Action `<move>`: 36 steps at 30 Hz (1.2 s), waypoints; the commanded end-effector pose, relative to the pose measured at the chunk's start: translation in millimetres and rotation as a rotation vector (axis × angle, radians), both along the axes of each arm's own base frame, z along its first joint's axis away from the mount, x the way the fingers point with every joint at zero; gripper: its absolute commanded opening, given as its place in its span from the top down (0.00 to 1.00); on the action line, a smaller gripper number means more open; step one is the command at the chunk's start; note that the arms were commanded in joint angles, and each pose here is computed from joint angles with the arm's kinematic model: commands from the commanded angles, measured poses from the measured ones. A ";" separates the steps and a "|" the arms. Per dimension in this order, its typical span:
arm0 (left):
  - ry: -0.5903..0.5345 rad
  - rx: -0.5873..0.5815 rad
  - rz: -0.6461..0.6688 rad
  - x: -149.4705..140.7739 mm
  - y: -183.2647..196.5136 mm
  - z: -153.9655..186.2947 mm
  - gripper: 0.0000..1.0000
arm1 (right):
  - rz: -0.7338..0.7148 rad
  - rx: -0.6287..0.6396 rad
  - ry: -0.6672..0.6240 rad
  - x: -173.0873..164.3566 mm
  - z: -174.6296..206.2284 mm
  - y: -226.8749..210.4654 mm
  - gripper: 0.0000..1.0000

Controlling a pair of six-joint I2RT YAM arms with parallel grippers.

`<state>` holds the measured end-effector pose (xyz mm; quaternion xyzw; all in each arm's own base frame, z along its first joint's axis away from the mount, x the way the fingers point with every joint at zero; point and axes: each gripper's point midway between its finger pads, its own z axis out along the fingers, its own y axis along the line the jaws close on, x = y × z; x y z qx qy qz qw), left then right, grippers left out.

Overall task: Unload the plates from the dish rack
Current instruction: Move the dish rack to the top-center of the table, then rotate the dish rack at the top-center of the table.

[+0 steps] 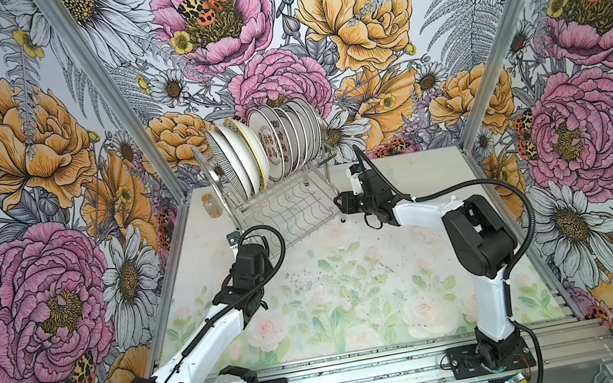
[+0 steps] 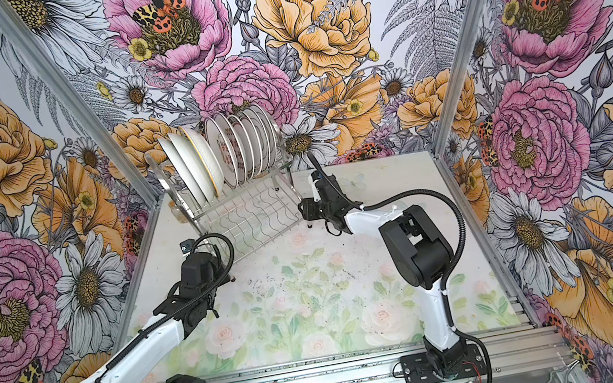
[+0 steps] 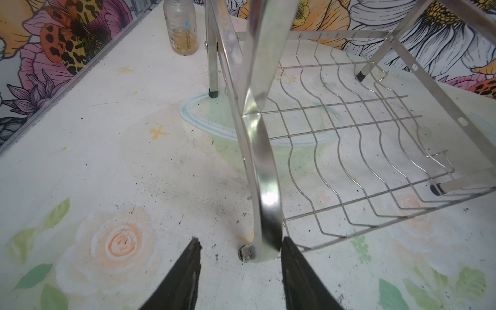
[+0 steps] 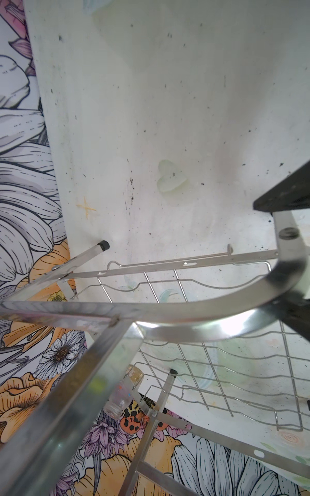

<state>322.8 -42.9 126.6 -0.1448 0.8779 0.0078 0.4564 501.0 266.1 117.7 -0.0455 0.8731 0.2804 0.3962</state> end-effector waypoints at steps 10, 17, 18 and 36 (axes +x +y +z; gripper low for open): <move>-0.007 -0.008 -0.027 11.0 -9.8 -12.3 0.54 | -0.069 -0.037 -0.070 -20.4 35.4 -37.3 0.49; 0.020 -0.001 -0.070 22.3 -26.3 -19.5 0.75 | -0.082 -0.078 -0.083 -45.3 48.7 -54.4 0.49; 0.019 0.001 -0.075 22.7 -28.4 -19.8 0.77 | -0.085 -0.084 -0.086 -48.4 51.2 -56.8 0.49; 0.025 0.036 -0.172 -5.4 -74.0 -20.3 0.98 | 0.096 -0.101 -0.388 -131.2 175.5 -48.6 0.43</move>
